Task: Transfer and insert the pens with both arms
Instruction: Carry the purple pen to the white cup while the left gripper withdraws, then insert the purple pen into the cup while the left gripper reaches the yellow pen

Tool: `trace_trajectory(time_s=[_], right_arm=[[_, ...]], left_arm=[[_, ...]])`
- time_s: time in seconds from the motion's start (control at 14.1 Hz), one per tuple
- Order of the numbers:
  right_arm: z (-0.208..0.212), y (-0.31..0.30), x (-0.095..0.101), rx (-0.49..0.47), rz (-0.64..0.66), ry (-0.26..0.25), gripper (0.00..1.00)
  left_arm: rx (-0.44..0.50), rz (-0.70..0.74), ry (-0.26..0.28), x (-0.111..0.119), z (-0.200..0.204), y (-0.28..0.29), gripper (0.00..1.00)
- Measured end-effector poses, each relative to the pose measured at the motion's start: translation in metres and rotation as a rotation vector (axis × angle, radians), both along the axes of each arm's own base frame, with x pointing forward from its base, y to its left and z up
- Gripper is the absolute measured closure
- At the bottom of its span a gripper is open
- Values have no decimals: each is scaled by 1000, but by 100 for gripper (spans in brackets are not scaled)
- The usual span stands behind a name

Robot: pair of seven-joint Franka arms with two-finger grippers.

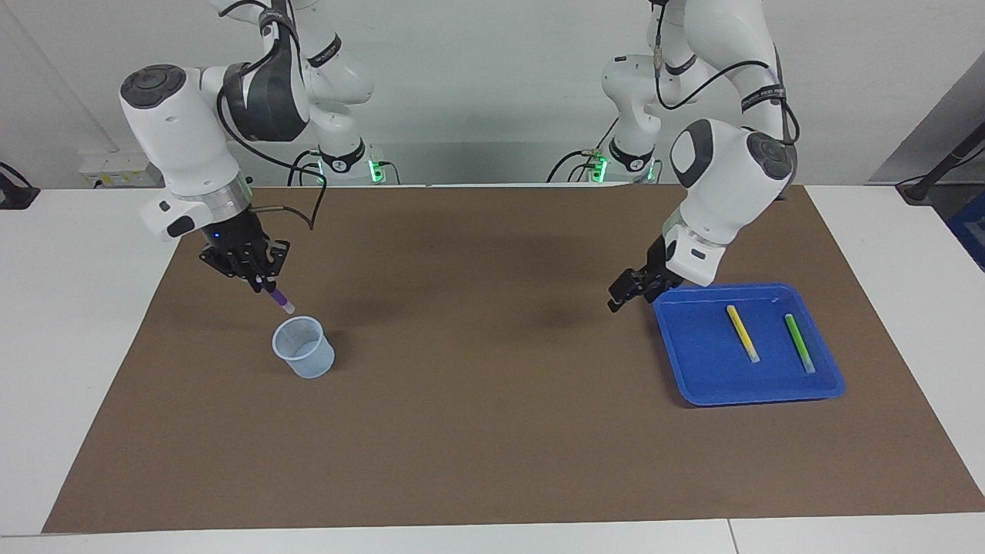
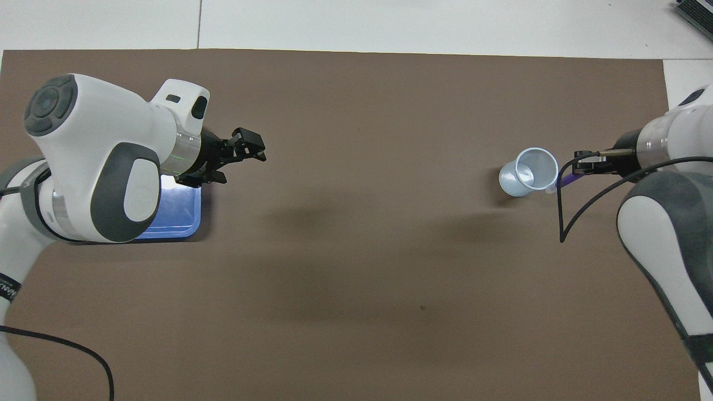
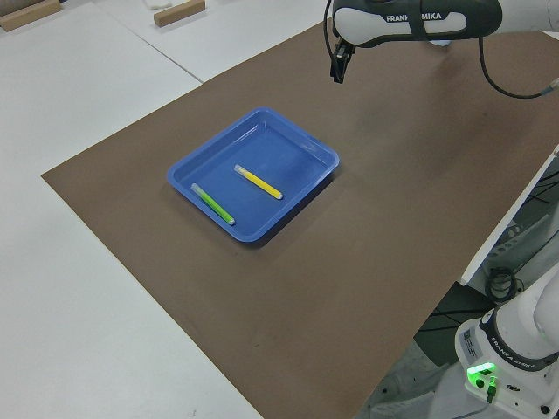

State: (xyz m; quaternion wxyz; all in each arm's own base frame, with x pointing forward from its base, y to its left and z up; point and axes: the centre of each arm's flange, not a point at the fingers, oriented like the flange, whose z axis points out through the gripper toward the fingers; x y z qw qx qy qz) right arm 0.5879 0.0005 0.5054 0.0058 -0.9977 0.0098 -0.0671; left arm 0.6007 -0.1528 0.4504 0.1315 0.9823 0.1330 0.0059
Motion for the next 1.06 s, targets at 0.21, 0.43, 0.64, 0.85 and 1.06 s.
trace_trajectory(time_s=[0.21, 0.43, 0.64, 0.85, 1.06], right_arm=[[-13, -3, 10, -2, 6, -17, 81], [-18, -4, 15, -5, 9, -36, 81], [-27, -2, 22, 0, 13, -44, 81], [-43, -1, 28, 6, 15, -34, 81], [-52, -1, 31, 8, 15, -33, 81]], left_arm=[[124, -74, -42, 8, 0, 41, 7], [154, -168, -64, 18, -7, 95, 7], [166, -228, -50, 35, -35, 149, 7], [228, -282, -32, 44, -51, 161, 8], [241, -348, -32, 49, -66, 199, 9]])
